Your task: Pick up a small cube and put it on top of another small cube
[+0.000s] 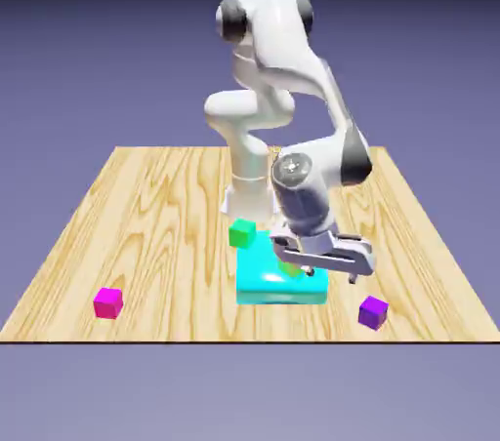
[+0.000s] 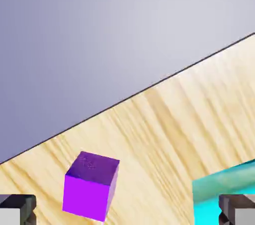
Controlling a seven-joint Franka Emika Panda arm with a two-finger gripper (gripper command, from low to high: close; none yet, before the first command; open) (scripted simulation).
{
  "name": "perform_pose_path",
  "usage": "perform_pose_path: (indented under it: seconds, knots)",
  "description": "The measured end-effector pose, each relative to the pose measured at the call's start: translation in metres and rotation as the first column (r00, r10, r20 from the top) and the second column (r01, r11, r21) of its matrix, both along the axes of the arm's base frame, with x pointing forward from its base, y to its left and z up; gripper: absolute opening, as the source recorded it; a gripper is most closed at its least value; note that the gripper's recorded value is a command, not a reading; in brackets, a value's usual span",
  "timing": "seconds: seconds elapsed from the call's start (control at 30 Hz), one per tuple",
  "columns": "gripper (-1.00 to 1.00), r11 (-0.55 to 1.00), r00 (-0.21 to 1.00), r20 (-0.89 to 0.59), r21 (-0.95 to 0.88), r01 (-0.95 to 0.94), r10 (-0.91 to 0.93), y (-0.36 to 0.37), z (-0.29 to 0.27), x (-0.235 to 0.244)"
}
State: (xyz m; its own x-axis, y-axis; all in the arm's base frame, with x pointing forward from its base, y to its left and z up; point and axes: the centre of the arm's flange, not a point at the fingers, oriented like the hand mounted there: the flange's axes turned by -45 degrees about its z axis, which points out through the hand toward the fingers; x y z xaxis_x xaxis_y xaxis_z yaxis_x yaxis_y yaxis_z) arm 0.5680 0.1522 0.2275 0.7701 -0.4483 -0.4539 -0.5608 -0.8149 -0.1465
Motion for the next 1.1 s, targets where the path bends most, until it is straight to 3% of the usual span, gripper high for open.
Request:
perform_pose_path:
  seconds: [0.23,0.3,0.37,0.4,0.47,0.57,1.1]
  knots:
    - [0.00,0.995,0.945,-0.323,0.059,0.075,-0.052,0.054,-0.077,0.001]
    - [0.00,0.995,0.942,-0.332,0.060,0.077,-0.053,0.056,-0.080,0.001]
    - [0.00,0.995,0.942,-0.332,0.061,0.077,-0.052,0.072,-0.119,-0.018]
    - [-1.00,0.995,0.942,-0.332,0.060,0.077,-0.053,0.078,-0.135,-0.026]
    - [-1.00,0.995,0.942,-0.332,0.061,0.077,-0.053,0.078,-0.135,-0.026]
    - [-1.00,0.995,0.944,-0.328,0.068,0.069,-0.043,0.058,-0.079,0.001]
    - [-1.00,0.995,0.983,-0.176,0.092,-0.037,0.053,0.047,-0.082,-0.035]
